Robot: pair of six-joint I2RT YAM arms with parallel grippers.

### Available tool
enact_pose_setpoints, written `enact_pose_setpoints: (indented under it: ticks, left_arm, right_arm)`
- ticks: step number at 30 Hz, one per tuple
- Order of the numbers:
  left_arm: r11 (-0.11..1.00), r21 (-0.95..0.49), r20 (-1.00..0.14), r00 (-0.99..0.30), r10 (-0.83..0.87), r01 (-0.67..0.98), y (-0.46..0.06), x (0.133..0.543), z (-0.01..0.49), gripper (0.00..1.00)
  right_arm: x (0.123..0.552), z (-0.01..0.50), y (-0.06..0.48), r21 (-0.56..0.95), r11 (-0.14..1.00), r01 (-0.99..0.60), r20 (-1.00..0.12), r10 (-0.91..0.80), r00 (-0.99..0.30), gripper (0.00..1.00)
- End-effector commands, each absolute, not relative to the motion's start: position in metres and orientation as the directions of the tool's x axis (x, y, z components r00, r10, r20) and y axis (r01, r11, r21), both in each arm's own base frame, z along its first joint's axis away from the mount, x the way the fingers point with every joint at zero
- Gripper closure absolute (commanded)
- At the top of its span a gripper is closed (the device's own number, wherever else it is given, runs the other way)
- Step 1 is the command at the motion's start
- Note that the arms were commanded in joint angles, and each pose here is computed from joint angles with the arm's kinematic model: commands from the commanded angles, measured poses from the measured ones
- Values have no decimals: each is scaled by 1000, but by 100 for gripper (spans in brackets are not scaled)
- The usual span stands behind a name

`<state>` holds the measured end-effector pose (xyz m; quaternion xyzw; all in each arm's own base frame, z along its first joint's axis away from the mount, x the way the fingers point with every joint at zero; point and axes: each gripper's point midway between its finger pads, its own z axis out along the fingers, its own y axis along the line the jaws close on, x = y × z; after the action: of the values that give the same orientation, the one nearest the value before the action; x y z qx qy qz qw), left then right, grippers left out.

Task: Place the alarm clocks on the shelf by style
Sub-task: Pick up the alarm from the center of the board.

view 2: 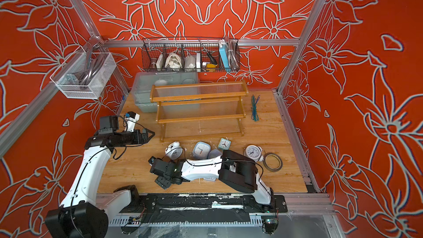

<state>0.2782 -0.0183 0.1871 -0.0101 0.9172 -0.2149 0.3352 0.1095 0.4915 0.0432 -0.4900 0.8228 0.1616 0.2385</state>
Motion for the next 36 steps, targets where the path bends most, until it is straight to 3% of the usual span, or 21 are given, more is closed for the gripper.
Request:
enact_pose_setpoints:
  ticks: [1, 8, 13, 26, 36]
  left_arm:
    - [910, -395, -623, -764, -166, 124, -17, 277, 189, 5]
    - [912, -393, -623, -764, -167, 122, -16, 277, 188, 5]
    - [911, -393, -623, -765, -165, 124, -17, 277, 188, 5]
    - [852, -478, -647, -742, -175, 215, -37, 275, 228, 6]
    - [664, -645, -628, -757, -179, 379, -88, 258, 284, 8]
  right_arm:
    - [110, 39, 495, 29, 481, -876, -542, -729, -418, 24]
    - [111, 38, 496, 27, 475, -880, -551, -727, -409, 42]
    - [114, 53, 494, 20, 473, -881, -579, -713, -396, 48]
    - [151, 158, 445, 42, 553, -832, -743, -539, -396, 51]
    - [206, 214, 384, 115, 755, -645, -848, -264, -459, 54]
